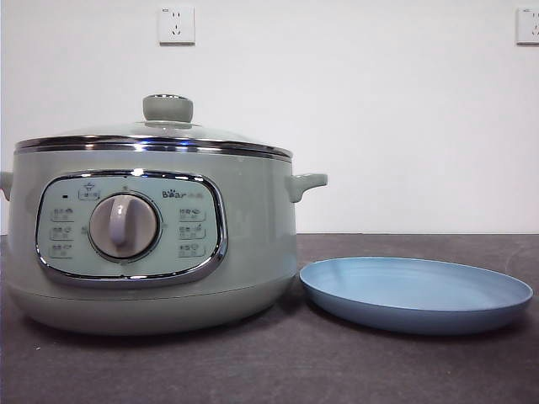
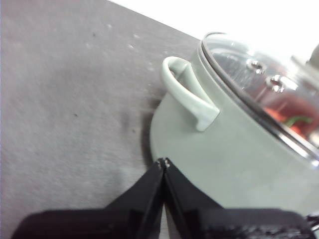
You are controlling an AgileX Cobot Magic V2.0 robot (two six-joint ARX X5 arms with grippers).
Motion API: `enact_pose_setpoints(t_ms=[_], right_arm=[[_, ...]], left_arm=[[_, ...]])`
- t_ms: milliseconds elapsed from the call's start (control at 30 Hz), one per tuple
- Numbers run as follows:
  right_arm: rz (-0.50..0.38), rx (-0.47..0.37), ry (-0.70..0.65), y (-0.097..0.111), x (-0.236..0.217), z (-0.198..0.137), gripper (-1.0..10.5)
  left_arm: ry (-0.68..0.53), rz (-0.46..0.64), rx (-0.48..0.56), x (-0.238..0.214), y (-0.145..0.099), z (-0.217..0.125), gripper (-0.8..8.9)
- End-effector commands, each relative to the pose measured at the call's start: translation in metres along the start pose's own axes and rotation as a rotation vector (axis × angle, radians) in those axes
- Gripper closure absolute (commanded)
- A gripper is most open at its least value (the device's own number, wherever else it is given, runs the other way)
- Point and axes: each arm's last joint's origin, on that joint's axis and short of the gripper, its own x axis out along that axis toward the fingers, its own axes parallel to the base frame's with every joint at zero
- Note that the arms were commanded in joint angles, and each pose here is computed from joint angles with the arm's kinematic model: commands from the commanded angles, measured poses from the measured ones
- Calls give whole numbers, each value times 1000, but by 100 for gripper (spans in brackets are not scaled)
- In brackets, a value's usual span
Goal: Take the pumpkin out from the steamer,put the pumpkin in the blue plate,close the lid
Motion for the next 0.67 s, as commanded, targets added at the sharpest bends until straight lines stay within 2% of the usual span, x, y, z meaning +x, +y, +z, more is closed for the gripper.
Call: enact_pose_setpoints(t_ms=[33, 167, 333, 433, 667], right_arm=[[6, 58, -2, -1, 1, -1, 963], [33, 77, 4, 4, -2, 5, 963], [43, 72, -14, 21, -13, 33, 963], [55, 3, -39, 36, -18, 61, 963], [60, -148, -56, 61, -17, 106, 963]], left_arm=[[-17, -28, -47, 0, 0, 1, 817], [-38, -64, -98, -3, -7, 11, 821], [-75, -78, -87, -16, -26, 47, 821], [-81, -80, -33, -18, -41, 79, 821], [-34, -101, 129, -12, -62, 129, 821]])
